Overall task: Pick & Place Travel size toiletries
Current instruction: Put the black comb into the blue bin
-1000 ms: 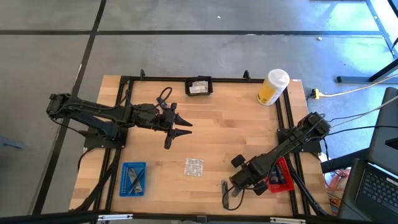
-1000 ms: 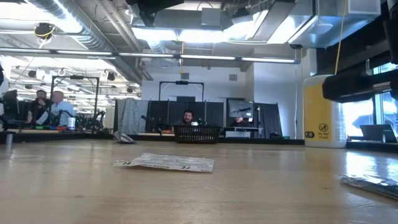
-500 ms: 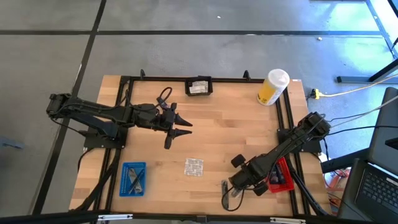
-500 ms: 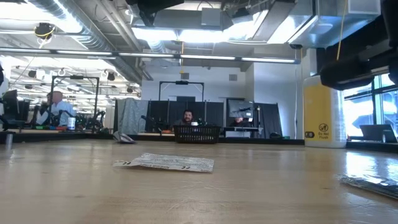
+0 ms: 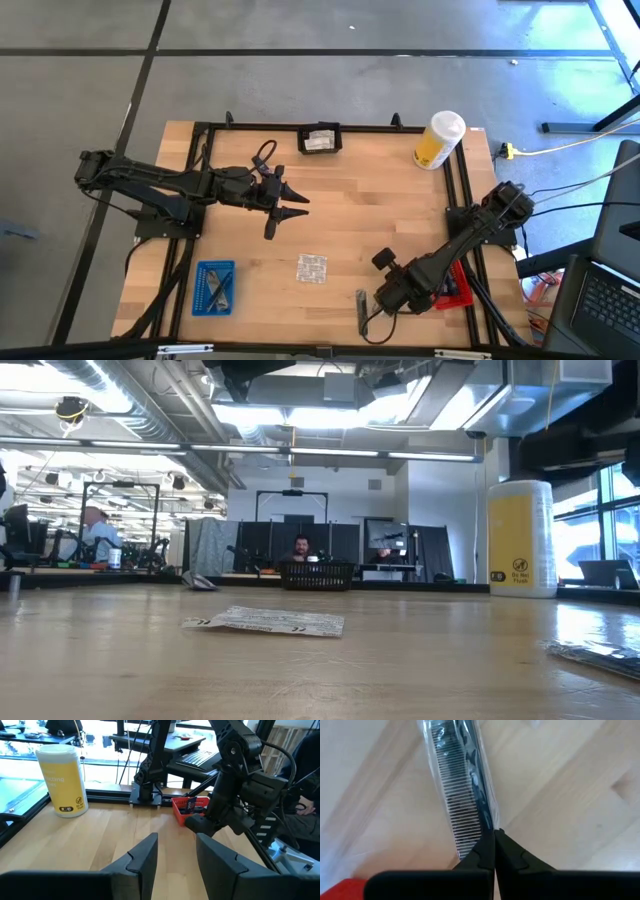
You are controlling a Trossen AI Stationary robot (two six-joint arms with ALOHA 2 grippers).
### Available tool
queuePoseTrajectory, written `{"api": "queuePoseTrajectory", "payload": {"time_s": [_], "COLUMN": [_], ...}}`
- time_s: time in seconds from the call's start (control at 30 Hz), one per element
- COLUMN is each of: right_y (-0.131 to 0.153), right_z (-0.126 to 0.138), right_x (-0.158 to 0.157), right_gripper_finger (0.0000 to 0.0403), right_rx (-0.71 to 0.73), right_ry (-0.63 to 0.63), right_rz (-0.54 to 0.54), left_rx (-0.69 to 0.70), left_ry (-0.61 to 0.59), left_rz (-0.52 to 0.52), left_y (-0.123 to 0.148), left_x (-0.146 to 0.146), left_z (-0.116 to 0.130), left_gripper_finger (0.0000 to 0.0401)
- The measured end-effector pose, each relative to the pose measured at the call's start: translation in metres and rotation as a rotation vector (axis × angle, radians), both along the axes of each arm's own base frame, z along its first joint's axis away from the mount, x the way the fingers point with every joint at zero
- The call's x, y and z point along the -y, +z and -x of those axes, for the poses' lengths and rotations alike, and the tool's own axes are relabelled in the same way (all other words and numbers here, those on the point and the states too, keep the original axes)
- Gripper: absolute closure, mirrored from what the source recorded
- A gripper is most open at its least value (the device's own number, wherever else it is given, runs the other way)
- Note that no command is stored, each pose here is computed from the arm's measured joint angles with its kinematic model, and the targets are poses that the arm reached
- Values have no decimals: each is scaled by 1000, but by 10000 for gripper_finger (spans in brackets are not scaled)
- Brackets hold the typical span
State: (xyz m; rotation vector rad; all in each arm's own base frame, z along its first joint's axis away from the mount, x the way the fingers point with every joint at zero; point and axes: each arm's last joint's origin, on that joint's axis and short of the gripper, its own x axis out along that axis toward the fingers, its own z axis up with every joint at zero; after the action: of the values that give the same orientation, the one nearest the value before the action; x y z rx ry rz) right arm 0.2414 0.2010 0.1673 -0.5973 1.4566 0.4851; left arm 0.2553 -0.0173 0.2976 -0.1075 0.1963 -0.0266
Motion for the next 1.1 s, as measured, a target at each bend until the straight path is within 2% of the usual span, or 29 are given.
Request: {"api": "queuePoseTrajectory", "payload": {"time_s": [1.1], "right_y": [0], "right_z": [2], "right_x": [-2], "right_gripper_finger": [403], "right_rx": [7], "right_ry": [-3], "right_rz": [4], "left_rx": [3], "left_ry": [5], "left_rz": [26], "left_y": [0], "left_x": [0], "left_z": [0], "left_gripper_finger": [272]}}
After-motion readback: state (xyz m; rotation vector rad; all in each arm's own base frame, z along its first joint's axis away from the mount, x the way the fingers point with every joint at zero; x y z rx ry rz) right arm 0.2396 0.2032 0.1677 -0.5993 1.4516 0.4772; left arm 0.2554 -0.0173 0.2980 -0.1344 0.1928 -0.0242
